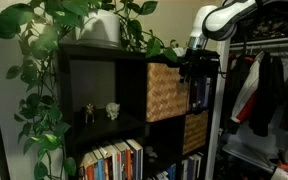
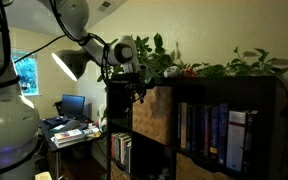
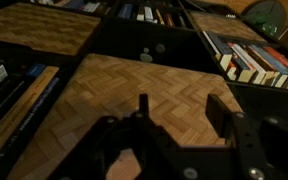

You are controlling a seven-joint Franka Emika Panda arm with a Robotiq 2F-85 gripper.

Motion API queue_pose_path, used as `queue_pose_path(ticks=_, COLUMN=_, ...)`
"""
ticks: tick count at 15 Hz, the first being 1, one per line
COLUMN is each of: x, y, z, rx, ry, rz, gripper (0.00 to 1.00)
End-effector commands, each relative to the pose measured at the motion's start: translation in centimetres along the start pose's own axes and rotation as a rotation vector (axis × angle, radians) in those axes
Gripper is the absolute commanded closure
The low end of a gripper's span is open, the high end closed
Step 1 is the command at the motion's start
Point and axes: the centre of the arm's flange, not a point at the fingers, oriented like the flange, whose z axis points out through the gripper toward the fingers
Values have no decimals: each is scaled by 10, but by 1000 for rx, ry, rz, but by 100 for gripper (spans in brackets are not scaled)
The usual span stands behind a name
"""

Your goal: Pull out the basket, put three pairs of socks on the top of the shelf, then push the basket in

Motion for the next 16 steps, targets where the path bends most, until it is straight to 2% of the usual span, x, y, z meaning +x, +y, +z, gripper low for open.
queue_pose_path(ticks=1, x=-4, y=-1, z=-22, rx=-16, ry=-140, rz=-38, gripper=10)
queue_pose_path(ticks=2, x=-5, y=-1, z=-24, rx=-19, ry=-173, rz=-43, gripper=2)
queue_pose_path(ticks=5, x=-11, y=-3, z=-28, rx=-28, ry=-253, rz=-67, gripper=0)
queue_pose_path(ticks=7, x=-15, y=-10, z=-30, rx=-26, ry=-285, rz=-137, gripper=0)
queue_pose_path(ticks=8, x=-11, y=-4, z=-18, rx=-19, ry=-259, rz=-80, gripper=0)
queue_pose_path(ticks=16, x=-13, y=-10, z=-19, rx=-16, ry=-274, rz=-117, gripper=0)
